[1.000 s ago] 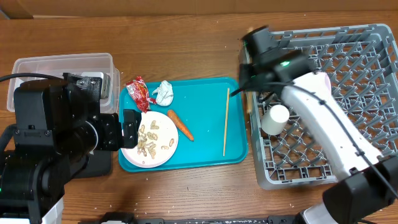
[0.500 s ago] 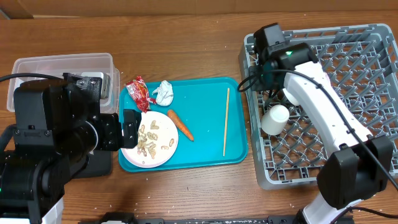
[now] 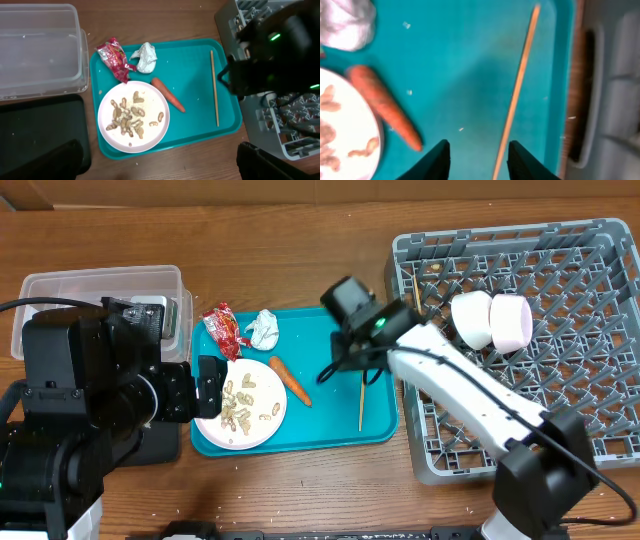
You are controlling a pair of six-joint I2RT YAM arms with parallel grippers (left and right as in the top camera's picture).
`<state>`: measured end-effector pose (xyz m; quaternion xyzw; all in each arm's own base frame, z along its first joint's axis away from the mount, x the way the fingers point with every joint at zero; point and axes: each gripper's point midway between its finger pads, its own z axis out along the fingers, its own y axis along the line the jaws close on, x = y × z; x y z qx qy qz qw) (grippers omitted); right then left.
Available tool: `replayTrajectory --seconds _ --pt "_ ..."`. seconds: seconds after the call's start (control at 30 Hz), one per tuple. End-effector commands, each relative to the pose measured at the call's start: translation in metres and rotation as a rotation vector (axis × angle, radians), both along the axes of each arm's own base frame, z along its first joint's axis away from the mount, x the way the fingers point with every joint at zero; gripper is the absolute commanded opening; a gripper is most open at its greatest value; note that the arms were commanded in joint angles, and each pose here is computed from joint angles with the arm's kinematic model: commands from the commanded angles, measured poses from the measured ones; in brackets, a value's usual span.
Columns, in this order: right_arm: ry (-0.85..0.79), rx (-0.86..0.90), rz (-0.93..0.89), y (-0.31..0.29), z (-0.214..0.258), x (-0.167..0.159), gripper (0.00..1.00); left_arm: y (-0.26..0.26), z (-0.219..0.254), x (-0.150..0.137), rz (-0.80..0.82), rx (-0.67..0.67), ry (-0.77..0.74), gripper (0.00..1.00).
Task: Sort waste into correct bins and load items into the dishwasher
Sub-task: 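Return the right gripper to the tray and grasp the second chopstick, then place the second chopstick into the dish rack and withdraw right arm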
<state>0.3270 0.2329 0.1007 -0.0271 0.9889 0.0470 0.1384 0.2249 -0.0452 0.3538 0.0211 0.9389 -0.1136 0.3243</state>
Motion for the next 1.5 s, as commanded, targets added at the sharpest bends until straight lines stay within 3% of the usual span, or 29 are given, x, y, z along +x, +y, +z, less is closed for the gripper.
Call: replayTrajectory --seconds 0.0,0.2,0.27,0.33,0.4,0.57,0.8,1.0,1.2,1.33,1.43,1.47 --pt "0.042 -0.050 -0.129 -0.018 -0.045 -0.006 0.44 0.002 0.004 0.001 0.009 0.004 -0.012 1.00" --pt "0.065 -0.055 -0.142 -0.032 -0.090 -0.019 0.40 0.002 0.004 0.001 0.009 0.004 -0.012 1.00" --pt "0.060 -0.040 -0.140 -0.031 -0.096 -0.019 0.31 0.002 0.004 0.001 0.009 0.005 -0.012 1.00" --pt "0.066 -0.011 -0.132 -0.027 -0.100 -0.021 0.11 0.002 0.004 0.001 0.009 0.005 -0.012 1.00" --pt "0.088 0.018 -0.111 -0.020 -0.101 -0.026 0.04 0.002 0.004 0.001 0.008 0.005 -0.012 1.00" --pt "0.081 0.019 -0.040 -0.011 -0.081 -0.024 0.04 0.002 0.004 0.001 0.009 0.005 -0.012 1.00" --pt "-0.162 -0.027 0.017 -0.015 0.032 0.026 0.04 0.002 0.004 0.001 0.009 0.004 -0.012 1.00" --pt "-0.381 -0.226 0.051 -0.078 0.110 0.075 0.04 0.002 0.004 0.001 0.009 0.004 -0.012 1.00" --pt "-0.341 -0.257 0.010 -0.136 0.093 0.103 0.04 0.002 0.004 0.001 0.009 0.005 -0.012 1.00" --pt "-0.240 -0.132 0.077 -0.128 0.063 0.104 0.04 0.002 0.004 0.001 0.009 0.005 -0.012 1.00" --pt "-0.202 -0.146 0.082 -0.127 0.046 0.106 0.04 0.002 0.004 0.001 0.009 0.005 -0.012 1.00" --pt "-0.191 -0.148 0.084 -0.126 0.040 0.107 0.08 0.002 0.004 0.001 0.009 0.005 -0.012 1.00"
